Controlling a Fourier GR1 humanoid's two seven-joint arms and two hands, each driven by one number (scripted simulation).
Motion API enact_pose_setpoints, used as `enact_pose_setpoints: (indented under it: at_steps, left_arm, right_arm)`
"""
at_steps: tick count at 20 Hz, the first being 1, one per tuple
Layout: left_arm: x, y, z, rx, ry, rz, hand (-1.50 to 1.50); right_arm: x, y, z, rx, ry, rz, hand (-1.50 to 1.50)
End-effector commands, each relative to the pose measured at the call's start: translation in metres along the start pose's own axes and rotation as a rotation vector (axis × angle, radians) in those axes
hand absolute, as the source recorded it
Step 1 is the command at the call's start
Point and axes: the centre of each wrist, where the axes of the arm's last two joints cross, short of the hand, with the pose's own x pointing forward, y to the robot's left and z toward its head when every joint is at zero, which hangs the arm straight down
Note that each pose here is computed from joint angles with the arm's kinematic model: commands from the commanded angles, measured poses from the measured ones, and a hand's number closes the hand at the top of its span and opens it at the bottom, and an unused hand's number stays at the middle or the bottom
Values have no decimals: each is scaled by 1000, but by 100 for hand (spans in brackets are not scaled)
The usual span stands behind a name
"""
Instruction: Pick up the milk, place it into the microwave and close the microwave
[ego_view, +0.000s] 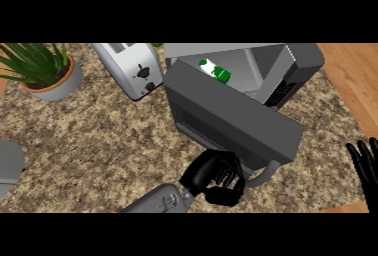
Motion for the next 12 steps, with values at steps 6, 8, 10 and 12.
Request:
enact_pose_setpoints:
  at_steps: [6,8,10,12]
  left_arm:
    - [34,21,-28,249,-173,127,-150]
    - [38,30,-37,281,-186,124,-150]
    - [38,32,-40,297,-196,129,-150]
    - [38,33,-42,318,-214,126,-150]
  right_arm:
    - [23,-5,-25,73,-80,20,-150]
    - [23,0,-30,76,-97,-23,-150]
    - [25,-1,-33,87,-101,-32,-150]
    - [29,-4,-37,99,-112,-34,-150]
